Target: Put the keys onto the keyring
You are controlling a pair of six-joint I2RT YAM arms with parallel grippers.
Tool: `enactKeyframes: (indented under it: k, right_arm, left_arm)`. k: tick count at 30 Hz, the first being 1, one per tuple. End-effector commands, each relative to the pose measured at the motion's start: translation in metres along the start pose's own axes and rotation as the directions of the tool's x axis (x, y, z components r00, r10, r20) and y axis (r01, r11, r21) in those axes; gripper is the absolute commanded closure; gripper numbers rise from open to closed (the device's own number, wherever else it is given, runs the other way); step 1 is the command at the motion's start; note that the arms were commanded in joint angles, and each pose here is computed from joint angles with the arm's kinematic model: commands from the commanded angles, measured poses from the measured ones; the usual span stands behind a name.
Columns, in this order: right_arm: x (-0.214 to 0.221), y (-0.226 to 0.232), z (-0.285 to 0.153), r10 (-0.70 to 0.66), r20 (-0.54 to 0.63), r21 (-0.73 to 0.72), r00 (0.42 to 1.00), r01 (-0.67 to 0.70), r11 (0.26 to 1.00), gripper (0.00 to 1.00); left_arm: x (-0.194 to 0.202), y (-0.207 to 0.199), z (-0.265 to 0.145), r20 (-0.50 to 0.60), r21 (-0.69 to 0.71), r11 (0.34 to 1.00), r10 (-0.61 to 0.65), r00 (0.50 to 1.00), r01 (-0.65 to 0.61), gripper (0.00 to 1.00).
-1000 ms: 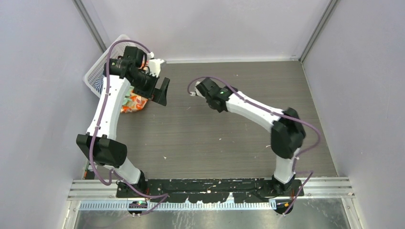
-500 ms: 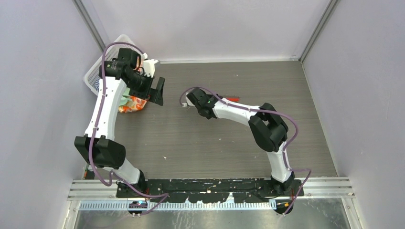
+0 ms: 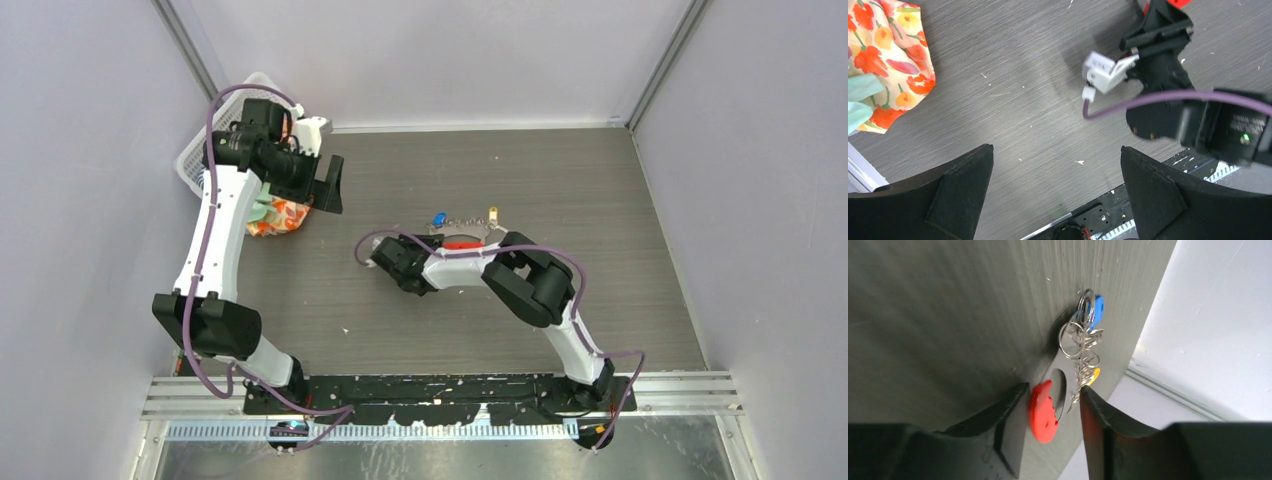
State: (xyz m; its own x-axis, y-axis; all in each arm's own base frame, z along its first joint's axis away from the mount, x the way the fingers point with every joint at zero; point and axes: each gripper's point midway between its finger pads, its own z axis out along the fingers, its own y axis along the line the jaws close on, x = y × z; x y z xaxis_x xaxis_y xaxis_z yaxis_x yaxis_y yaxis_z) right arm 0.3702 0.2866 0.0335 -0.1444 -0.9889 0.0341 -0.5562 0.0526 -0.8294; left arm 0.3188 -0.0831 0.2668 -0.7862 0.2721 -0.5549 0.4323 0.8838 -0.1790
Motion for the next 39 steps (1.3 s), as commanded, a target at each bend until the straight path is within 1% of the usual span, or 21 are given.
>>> enactKeyframes:
  k: [1,4,5,6,9,10,11,13,14,15,16,17,18,21,23,24,27,29,32,35,39]
  right_arm:
    - [-0.016,0.014,-0.036,0.295,0.071,-0.131,0.953,-0.285,0.950,0.49]
    - [-0.020,0.000,-0.053,0.399,0.102,-0.189,0.911,-0.376,0.907,0.41]
    - [-0.019,-0.008,-0.060,0.440,0.116,-0.207,0.890,-0.412,0.887,0.09]
    - [-0.018,-0.018,-0.067,0.490,0.124,-0.229,0.863,-0.456,0.860,0.01]
    - [-0.006,-0.051,-0.086,0.633,0.147,-0.289,0.760,-0.579,0.762,0.00]
    - [0.000,-0.063,-0.091,0.696,0.150,-0.316,0.702,-0.633,0.706,0.00]
    - [0.007,-0.076,-0.095,0.768,0.153,-0.350,0.622,-0.693,0.630,0.00]
    - [0.029,-0.107,-0.099,0.908,0.158,-0.415,0.388,-0.808,0.418,0.00]
    - [0.050,-0.129,-0.101,0.954,0.175,-0.431,0.245,-0.852,0.298,0.00]
    - [0.077,-0.145,-0.090,0.977,0.181,-0.412,0.115,-0.893,0.182,0.00]
    - [0.094,-0.150,-0.086,0.980,0.196,-0.398,0.031,-0.911,0.108,0.00]
    - [0.129,-0.160,-0.072,0.974,0.220,-0.328,-0.054,-0.944,0.022,0.00]
    - [0.154,-0.164,-0.063,0.962,0.251,-0.269,-0.107,-0.963,-0.037,0.00]
    - [0.229,-0.163,-0.046,0.916,0.340,-0.033,-0.212,-0.976,-0.214,0.00]
    - [0.269,-0.159,-0.043,0.872,0.412,0.072,-0.264,-0.945,-0.320,0.00]
    - [0.288,-0.155,-0.042,0.851,0.447,0.113,-0.275,-0.926,-0.359,0.00]
    - [0.329,-0.142,-0.037,0.809,0.527,0.224,-0.261,-0.875,-0.428,0.00]
    - [0.345,-0.133,-0.031,0.816,0.526,0.276,-0.240,-0.859,-0.431,0.00]
    - [0.358,-0.122,-0.024,0.804,0.541,0.272,-0.245,-0.854,-0.443,0.00]
    - [0.364,-0.112,-0.014,0.791,0.552,0.240,-0.264,-0.858,-0.454,0.00]
    - [0.363,-0.113,-0.007,0.833,0.511,0.260,-0.212,-0.886,-0.384,0.00]
  left_arm:
    - [-0.012,-0.003,-0.006,0.067,0.004,1.000,0.007,0.998,-0.007,0.00]
    - [-0.012,-0.002,-0.004,0.067,0.002,1.000,0.004,0.998,-0.004,0.00]
    - [-0.012,-0.002,-0.003,0.066,0.003,1.000,0.004,0.998,-0.004,0.00]
    - [-0.011,-0.002,-0.003,0.067,0.003,1.000,0.005,0.998,-0.005,0.00]
    - [-0.011,0.000,0.000,0.077,-0.010,1.000,0.010,0.997,-0.009,0.00]
    - [-0.011,0.002,0.001,0.080,-0.014,1.000,0.013,0.997,-0.011,0.00]
    - [-0.010,0.003,0.003,0.083,-0.017,1.000,0.013,0.996,-0.012,0.00]
    - [-0.009,0.005,0.008,0.092,-0.023,1.000,0.015,0.996,-0.013,0.00]
    - [-0.009,0.007,0.012,0.100,-0.030,0.999,0.018,0.995,-0.015,0.00]
    - [-0.008,0.011,0.018,0.107,-0.038,0.999,0.022,0.994,-0.018,0.00]
    - [-0.008,0.015,0.025,0.119,-0.049,0.999,0.026,0.993,-0.020,0.00]
    - [-0.006,0.019,0.034,0.126,-0.053,0.998,0.026,0.992,-0.019,0.00]
    - [-0.005,0.024,0.044,0.144,-0.057,0.998,0.026,0.989,-0.017,0.00]
    - [-0.004,0.041,0.071,0.255,-0.078,0.997,0.007,0.967,0.013,0.00]
    - [-0.002,0.051,0.087,0.340,-0.079,0.996,-0.010,0.940,0.039,0.00]
    - [0.000,0.056,0.093,0.386,-0.083,0.995,-0.019,0.922,0.055,0.00]
    - [0.005,0.075,0.103,0.519,-0.088,0.987,-0.071,0.852,0.136,0.00]
    - [0.010,0.084,0.107,0.579,-0.111,0.983,-0.055,0.813,0.146,0.00]
    - [0.020,0.091,0.117,0.602,-0.144,0.979,-0.028,0.798,0.142,0.00]
    - [0.038,0.096,0.136,0.586,-0.159,0.977,-0.024,0.810,0.144,0.00]
    - [0.054,0.101,0.152,0.582,-0.167,0.974,-0.028,0.813,0.153,0.00]
